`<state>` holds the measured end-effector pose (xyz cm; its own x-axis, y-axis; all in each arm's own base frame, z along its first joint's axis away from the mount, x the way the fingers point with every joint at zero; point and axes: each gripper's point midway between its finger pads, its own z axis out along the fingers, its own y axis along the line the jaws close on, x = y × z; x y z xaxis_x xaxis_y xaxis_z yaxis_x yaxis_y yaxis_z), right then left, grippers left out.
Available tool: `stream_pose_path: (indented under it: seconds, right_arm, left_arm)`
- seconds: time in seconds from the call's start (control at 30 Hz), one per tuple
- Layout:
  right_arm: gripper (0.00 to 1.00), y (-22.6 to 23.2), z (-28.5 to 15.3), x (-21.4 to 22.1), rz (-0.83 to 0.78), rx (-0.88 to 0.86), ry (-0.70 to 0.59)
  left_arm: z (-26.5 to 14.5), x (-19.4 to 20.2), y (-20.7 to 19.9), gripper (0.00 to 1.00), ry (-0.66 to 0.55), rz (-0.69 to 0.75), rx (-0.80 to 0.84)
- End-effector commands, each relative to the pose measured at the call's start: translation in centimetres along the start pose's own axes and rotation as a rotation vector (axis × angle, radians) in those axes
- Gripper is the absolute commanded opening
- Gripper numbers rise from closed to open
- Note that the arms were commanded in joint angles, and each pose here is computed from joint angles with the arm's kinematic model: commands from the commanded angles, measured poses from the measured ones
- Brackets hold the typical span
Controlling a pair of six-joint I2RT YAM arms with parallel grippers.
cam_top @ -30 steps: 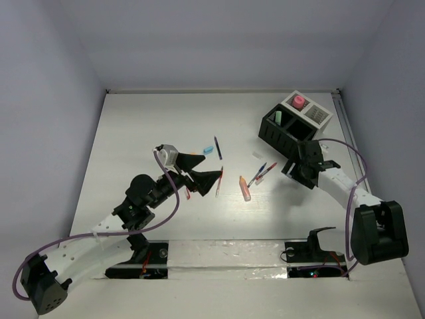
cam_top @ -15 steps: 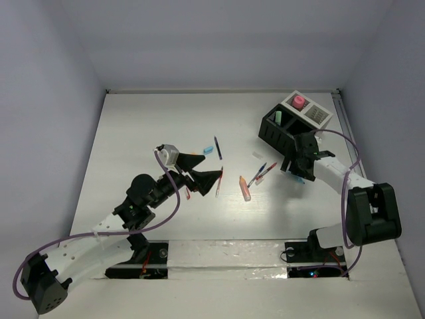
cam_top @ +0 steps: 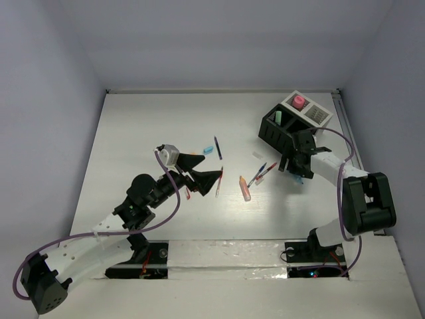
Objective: Sort the stationery into containers
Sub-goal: Move the pen to the center of the board, then pick up the pen from the center of the board.
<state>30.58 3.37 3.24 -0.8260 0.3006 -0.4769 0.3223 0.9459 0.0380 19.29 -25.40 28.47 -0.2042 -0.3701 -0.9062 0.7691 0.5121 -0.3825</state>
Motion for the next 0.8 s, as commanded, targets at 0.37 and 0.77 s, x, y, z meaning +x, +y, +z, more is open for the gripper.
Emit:
stream_pose_path:
  seconds: [0.37,0.77]
  right_arm:
    - [0.65,4.8,-2.6,4.0,-0.143,-0.166,0.068]
    - [0.71,3.4,-1.2,3.6,-0.088,-0.037,0.062]
  left_arm:
    - [0.3,-0.6,-0.4,0.98,-0.026,0.013,0.02]
    - [0.4,-0.3,-0.2,0.98,-0.018,0.013,0.012]
